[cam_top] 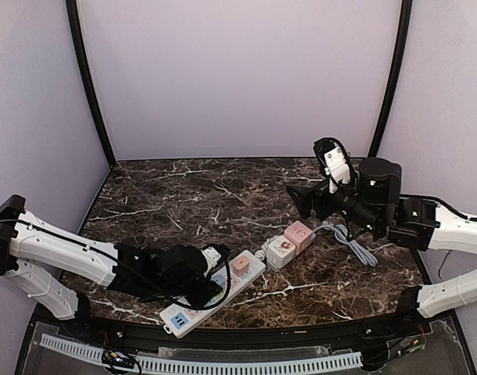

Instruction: Insert the plug

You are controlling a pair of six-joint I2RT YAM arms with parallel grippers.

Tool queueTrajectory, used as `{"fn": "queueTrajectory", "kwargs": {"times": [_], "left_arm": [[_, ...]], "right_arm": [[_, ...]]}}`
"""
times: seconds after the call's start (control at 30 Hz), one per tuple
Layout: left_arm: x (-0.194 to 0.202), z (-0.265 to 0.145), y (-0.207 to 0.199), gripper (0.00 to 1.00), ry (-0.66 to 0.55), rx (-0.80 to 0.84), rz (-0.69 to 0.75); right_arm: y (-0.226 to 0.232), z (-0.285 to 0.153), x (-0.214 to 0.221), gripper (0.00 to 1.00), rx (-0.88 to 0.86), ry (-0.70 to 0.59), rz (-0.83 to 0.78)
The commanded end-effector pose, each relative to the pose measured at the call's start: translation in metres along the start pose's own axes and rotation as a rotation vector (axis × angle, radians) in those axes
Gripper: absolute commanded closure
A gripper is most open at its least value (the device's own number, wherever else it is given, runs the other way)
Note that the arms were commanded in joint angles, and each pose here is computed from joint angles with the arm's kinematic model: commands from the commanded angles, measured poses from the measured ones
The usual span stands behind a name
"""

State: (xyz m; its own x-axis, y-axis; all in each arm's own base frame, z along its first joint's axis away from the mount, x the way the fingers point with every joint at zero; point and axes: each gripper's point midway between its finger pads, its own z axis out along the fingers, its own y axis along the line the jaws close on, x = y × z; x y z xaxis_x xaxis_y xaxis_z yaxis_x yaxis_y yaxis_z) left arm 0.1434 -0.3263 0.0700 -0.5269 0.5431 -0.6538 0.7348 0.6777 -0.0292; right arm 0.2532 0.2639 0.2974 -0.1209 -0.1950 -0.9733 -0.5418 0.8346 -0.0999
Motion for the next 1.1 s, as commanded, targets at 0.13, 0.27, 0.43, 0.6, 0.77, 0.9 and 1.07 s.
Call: {"fn": "queueTrajectory", "kwargs": {"times": [0.13,0.27,0.43,0.6,0.77,0.9,1.07], "left_arm": [[0.004,0.007,0.01,0.77,0.044,-0.086,0.03],[0.004,0.016,0.015,0.85,0.051,-0.134,0.04],[-0.006,0.022,0.028,0.87,0.03,-0.245,0.059],[-0.022,0.039,0.047,0.88,0.027,-0.327,0.051],[-0.046,0.061,0.068,0.89,0.002,-0.337,0.028],[-0.064,0.078,0.088,0.88,-0.006,-0.35,0.023],[-0.073,0.09,0.091,0.82,-0.007,-0.33,0.027]], "right_arm": [[-0.005,-0.009,-0.008,0.01,-0.006,-0.046,0.04],[-0.006,-0.011,-0.008,0.01,-0.005,-0.051,0.047],[-0.006,-0.011,-0.006,0.01,-0.006,-0.048,0.048],[-0.007,-0.011,-0.003,0.01,-0.002,-0.044,0.047],[-0.008,-0.011,0.0,0.01,0.009,-0.041,0.05],[-0.009,-0.011,0.0,0.01,0.016,-0.042,0.052],[-0.01,-0.012,0.0,0.01,0.016,-0.043,0.055]]}}
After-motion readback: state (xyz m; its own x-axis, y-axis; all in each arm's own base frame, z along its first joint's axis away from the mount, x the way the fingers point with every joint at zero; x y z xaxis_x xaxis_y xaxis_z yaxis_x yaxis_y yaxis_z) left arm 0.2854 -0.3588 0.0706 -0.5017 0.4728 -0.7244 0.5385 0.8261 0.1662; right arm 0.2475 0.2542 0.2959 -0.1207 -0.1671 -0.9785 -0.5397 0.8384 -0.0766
